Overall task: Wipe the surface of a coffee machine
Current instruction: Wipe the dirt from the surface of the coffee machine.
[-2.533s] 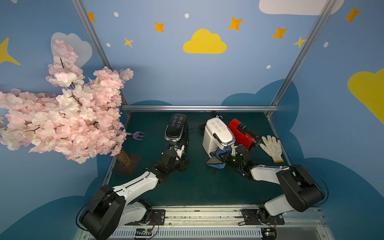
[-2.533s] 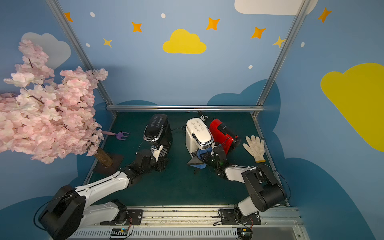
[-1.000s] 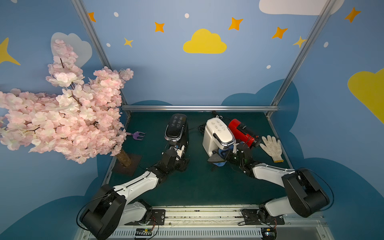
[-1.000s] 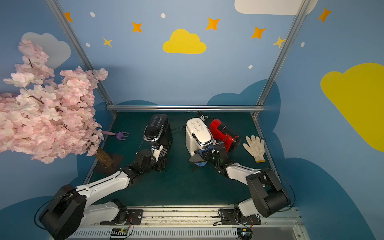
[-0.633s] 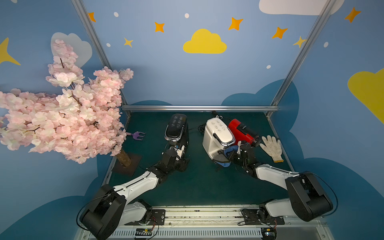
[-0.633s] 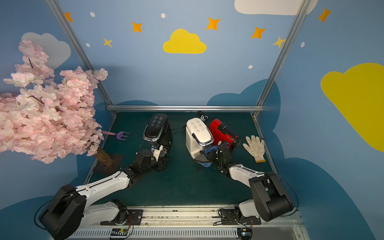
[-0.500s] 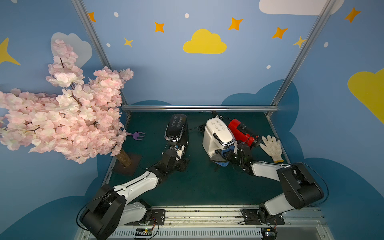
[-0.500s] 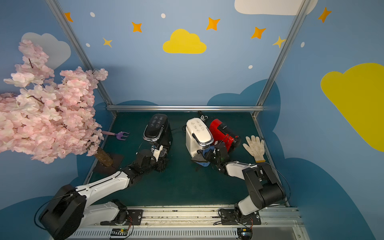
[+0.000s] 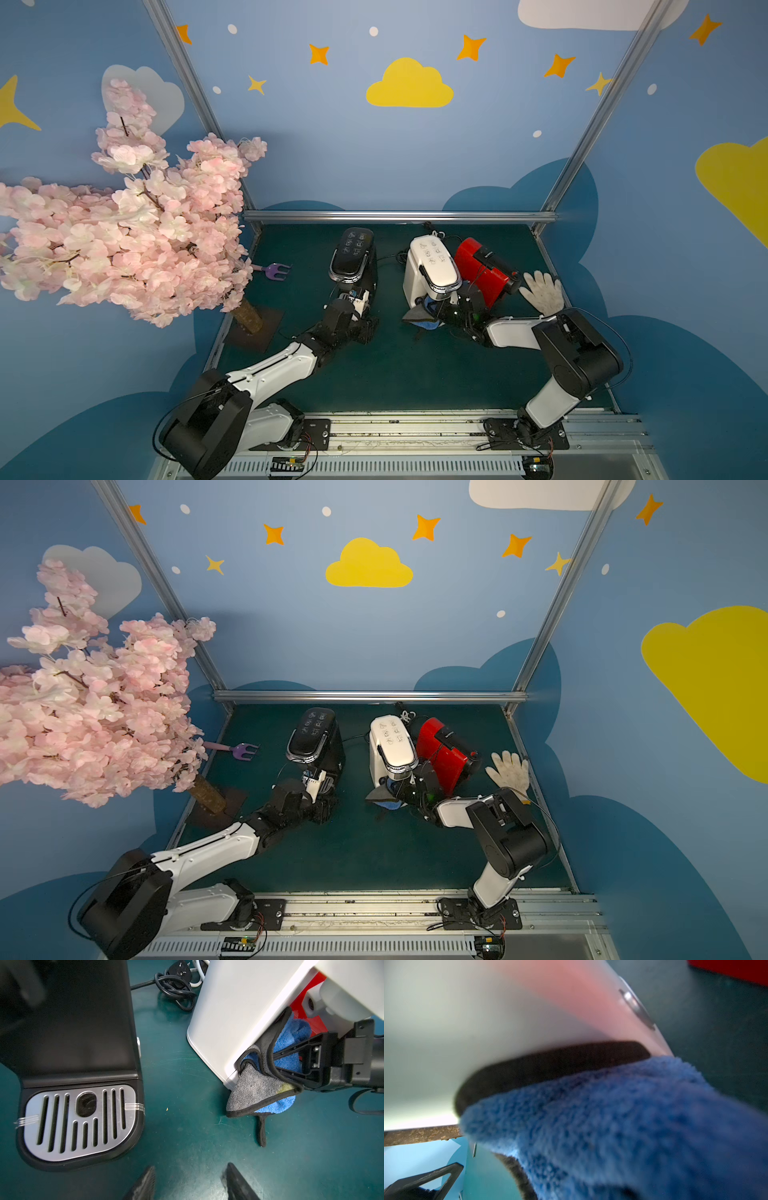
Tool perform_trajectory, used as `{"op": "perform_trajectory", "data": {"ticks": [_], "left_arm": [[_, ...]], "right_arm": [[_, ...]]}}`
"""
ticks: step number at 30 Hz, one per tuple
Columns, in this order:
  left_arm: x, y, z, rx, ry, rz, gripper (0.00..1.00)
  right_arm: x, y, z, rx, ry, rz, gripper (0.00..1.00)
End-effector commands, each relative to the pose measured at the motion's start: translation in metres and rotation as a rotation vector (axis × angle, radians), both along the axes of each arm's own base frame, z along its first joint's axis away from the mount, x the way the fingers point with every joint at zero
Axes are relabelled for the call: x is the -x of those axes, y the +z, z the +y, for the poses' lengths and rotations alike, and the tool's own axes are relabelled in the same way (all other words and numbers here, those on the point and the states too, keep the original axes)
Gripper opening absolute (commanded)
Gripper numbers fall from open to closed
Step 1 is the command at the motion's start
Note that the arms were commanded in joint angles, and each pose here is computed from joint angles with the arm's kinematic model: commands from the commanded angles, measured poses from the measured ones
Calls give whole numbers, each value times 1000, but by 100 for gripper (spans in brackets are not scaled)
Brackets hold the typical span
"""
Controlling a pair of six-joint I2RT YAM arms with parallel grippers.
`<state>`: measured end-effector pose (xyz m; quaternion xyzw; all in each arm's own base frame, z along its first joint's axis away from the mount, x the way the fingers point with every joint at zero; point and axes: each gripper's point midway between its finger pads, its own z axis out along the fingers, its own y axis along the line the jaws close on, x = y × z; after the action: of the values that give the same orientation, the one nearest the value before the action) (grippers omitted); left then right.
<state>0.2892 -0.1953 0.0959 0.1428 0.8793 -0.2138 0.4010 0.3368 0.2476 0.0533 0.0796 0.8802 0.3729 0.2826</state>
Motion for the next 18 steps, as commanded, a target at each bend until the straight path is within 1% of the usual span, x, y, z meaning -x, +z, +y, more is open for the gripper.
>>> {"op": "perform_trajectory", "data": {"ticks": [1, 3, 5, 7, 10, 13, 16, 18], "left_arm": [[-5, 9, 0, 6, 4, -23, 56], [-5, 9, 2, -3, 13, -24, 56], [-8, 5, 11, -34, 60, -9, 56], [-10, 4, 17, -41, 89, 0, 56], [-13, 1, 25, -23, 120, 24, 56], [-15, -3, 37, -10, 163, 45, 56], [-17, -7, 48, 24, 204, 71, 56], [-18, -12, 53, 44, 226, 92, 56]], "right_arm": [[27, -11, -3, 18, 48, 77, 0], [32, -4, -16, 46, 27, 58, 0], [35, 5, -32, 77, 0, 40, 0], [37, 18, -44, 92, -14, 14, 0], [40, 41, -61, 137, -50, -41, 0], [46, 60, -83, 168, -139, -74, 0], [54, 82, -101, 165, -212, -138, 0], [57, 99, -112, 175, -241, -207, 0]]}}
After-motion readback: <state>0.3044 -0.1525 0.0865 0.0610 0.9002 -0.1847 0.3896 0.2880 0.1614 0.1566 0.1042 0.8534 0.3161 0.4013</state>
